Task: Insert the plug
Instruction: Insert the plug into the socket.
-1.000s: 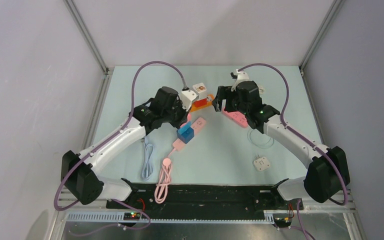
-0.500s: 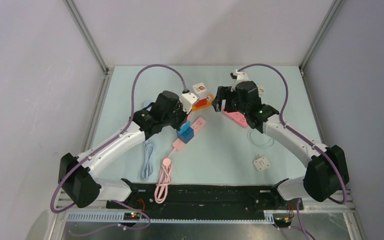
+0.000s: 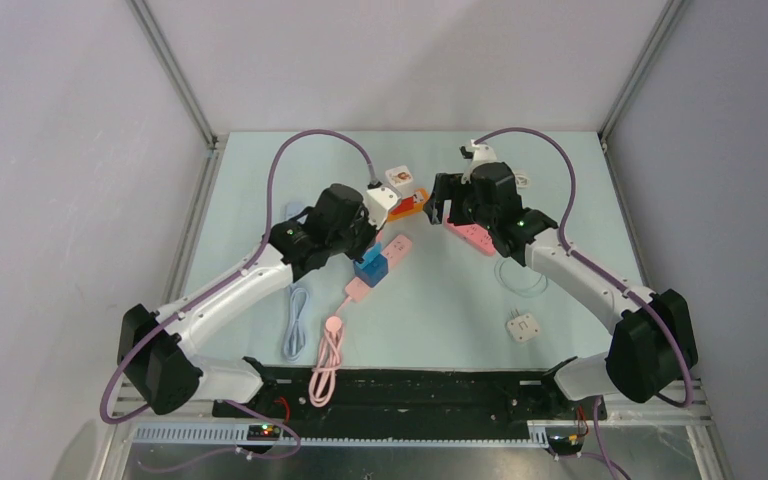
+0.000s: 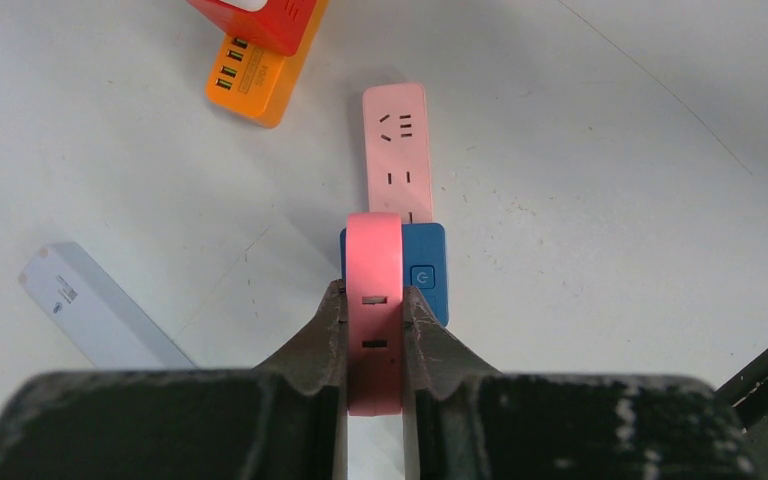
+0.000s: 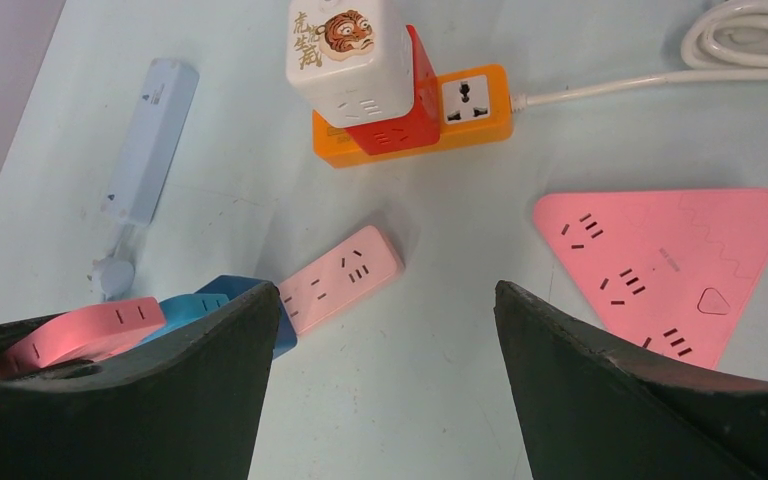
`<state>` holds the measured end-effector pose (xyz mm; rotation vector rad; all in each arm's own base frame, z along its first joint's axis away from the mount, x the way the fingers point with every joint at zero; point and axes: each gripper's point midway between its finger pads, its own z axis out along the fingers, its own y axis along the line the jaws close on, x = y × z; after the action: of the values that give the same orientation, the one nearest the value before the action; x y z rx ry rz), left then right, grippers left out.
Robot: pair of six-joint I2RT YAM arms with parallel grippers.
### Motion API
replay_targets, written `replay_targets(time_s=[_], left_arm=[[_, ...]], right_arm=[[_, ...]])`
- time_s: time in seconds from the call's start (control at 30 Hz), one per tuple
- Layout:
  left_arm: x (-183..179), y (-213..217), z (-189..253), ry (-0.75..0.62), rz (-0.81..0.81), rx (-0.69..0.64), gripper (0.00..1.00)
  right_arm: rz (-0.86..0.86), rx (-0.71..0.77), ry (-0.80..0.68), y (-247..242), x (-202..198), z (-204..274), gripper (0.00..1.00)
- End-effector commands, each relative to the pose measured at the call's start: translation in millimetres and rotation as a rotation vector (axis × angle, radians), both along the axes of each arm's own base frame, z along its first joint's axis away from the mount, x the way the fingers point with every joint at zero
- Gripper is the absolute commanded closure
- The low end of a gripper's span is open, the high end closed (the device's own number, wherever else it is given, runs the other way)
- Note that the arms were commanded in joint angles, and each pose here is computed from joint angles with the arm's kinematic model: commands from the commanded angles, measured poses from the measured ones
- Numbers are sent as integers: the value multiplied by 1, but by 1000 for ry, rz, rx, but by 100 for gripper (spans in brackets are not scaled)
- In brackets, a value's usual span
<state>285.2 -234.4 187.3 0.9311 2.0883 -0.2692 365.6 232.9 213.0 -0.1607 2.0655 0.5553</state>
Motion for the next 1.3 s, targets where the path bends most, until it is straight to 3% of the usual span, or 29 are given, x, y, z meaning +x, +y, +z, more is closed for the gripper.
replay_targets(time_s=[0.0,0.37,0.63,0.67,0.77,0.8,0.83,0.9,1.1,1.27], left_arm=[[-24,18,-50,169,28,112,100],[-30,17,-67,262,33,74,100],[-24,18,-61,249,54,83,100],[-23,17,-58,243,56,80,93],[-14,13,-32,184,65,41,52],[-10,14,-22,156,74,32,44],[-3,13,-8,117,84,19,28],[5,10,20,50,84,-12,5],[22,15,86,-140,117,-86,0],[42,34,96,-112,277,-196,0]], right_arm=[[-5,10,-11,1,4,3,18],[0,2,-9,0,3,2,18],[2,0,-8,-1,1,3,18],[1,4,-8,0,1,3,18],[-6,22,-22,-1,2,10,17],[-10,30,-25,-1,3,12,17],[-13,38,-35,-1,3,15,17],[-18,51,-47,-2,4,21,16],[-26,54,-47,-5,4,23,16],[-31,48,-31,-8,2,20,16]])
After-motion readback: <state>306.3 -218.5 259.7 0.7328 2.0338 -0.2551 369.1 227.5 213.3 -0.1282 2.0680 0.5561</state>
